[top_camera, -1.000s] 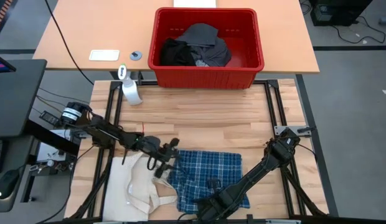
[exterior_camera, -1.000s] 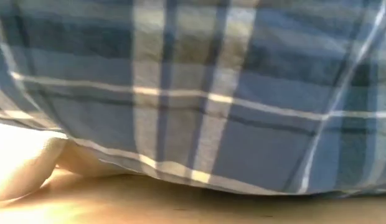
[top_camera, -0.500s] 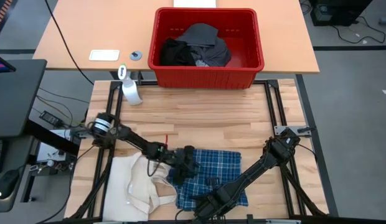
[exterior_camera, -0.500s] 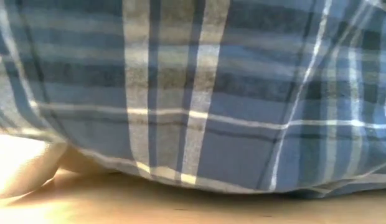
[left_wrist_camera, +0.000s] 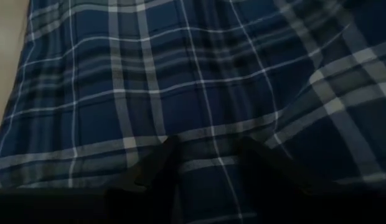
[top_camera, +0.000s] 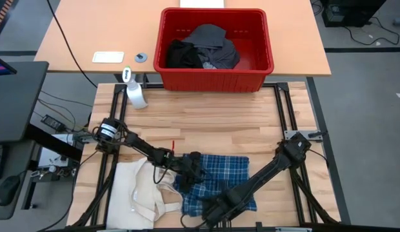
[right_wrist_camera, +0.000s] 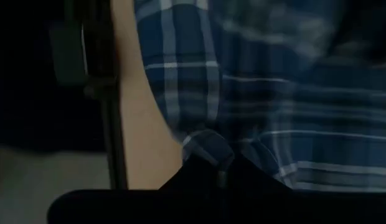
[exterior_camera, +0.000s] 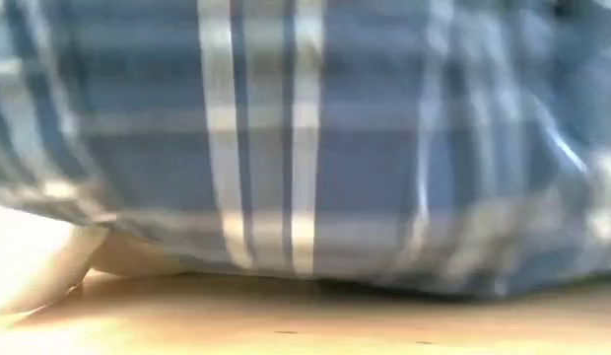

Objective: Fold Laundry from Bin
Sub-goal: Fold the blue pants

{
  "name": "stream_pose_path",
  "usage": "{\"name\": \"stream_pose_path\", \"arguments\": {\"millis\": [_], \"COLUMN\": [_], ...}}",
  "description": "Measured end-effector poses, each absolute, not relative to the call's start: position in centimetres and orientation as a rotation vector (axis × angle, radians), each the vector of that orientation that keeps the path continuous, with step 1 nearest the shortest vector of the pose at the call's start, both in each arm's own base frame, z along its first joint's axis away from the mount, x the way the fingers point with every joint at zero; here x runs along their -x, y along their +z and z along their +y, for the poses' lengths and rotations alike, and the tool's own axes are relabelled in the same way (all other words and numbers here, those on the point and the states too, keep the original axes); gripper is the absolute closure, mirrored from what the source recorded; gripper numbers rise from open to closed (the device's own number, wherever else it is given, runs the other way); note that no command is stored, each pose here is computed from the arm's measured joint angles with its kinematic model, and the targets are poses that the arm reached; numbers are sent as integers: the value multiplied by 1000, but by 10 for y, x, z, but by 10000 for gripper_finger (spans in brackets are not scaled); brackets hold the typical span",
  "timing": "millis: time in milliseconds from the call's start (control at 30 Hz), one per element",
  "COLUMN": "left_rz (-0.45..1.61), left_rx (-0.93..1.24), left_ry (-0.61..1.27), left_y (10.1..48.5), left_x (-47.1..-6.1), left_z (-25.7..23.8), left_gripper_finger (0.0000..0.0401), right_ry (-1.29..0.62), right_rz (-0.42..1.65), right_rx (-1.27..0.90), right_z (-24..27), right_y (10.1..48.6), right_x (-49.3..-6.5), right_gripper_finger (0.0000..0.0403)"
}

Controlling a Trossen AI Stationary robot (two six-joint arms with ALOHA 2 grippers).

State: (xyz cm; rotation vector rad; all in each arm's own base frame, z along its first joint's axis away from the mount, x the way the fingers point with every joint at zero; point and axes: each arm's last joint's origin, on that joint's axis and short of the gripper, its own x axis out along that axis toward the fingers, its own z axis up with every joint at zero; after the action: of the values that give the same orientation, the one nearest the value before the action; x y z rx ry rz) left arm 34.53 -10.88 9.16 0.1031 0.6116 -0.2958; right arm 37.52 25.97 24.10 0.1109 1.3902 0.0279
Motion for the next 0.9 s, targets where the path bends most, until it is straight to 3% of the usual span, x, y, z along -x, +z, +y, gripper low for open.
{"name": "stream_pose_path", "arguments": {"millis": [300, 433, 900], "left_rz": [608, 600, 607], "left_rx": [-104, -94, -144], "left_ry": [-302, -303, -331], "left_y": [91, 92, 106], "left_x": [-345, -345, -336], "left_z": [-111, -111, -120], "left_gripper_finger": [221, 221, 221], "right_ry": [-176, -294, -371], "right_rz": [1329, 1379, 1398], "right_rx": [-78, -51, -32], "right_z": [223, 199, 171], "right_y": [284, 283, 268], "right_x": [-362, -365, -377], "right_gripper_finger": [385, 384, 383]}}
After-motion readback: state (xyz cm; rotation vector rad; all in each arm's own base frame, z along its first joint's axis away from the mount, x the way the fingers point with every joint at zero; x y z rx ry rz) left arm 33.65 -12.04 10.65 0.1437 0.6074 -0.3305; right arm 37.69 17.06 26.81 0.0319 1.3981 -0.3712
